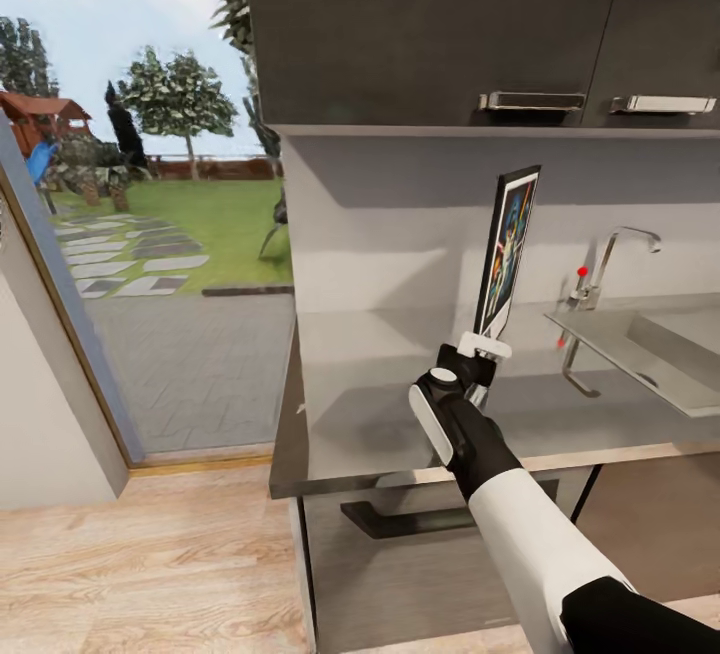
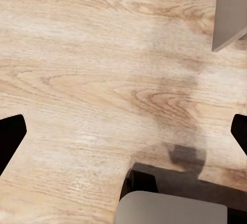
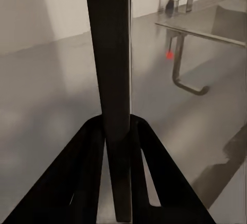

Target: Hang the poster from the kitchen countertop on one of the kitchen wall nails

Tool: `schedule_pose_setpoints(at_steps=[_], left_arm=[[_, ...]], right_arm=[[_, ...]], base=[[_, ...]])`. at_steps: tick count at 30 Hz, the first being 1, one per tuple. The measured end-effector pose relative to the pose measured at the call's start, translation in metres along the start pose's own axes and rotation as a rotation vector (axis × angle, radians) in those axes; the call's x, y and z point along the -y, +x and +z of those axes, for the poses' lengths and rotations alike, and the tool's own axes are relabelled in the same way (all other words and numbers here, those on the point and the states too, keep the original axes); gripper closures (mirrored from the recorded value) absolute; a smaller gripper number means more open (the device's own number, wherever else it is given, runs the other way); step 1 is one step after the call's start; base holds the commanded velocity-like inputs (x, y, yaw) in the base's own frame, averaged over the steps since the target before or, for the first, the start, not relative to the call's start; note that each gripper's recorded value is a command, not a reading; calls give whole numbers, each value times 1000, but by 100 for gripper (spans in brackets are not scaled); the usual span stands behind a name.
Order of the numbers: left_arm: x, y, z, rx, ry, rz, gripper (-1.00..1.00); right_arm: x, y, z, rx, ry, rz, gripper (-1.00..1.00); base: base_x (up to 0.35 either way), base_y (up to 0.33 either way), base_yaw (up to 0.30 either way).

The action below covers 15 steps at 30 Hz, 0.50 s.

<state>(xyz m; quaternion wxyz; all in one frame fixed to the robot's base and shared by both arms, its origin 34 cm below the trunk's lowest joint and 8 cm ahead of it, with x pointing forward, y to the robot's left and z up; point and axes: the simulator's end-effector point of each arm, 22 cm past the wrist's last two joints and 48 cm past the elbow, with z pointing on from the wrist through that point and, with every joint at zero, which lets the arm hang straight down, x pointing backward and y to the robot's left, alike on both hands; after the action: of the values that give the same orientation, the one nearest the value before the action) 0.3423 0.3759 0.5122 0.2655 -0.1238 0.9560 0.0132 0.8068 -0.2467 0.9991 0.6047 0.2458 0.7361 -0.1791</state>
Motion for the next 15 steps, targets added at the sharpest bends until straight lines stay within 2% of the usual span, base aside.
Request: schedule_pose_setpoints(at_steps=[15], left_arm=[[0, 0, 0, 1, -1, -1, -100]], right_arm=[[-1, 3, -1, -10, -7, 7, 100]], base=[[-319, 0, 0]])
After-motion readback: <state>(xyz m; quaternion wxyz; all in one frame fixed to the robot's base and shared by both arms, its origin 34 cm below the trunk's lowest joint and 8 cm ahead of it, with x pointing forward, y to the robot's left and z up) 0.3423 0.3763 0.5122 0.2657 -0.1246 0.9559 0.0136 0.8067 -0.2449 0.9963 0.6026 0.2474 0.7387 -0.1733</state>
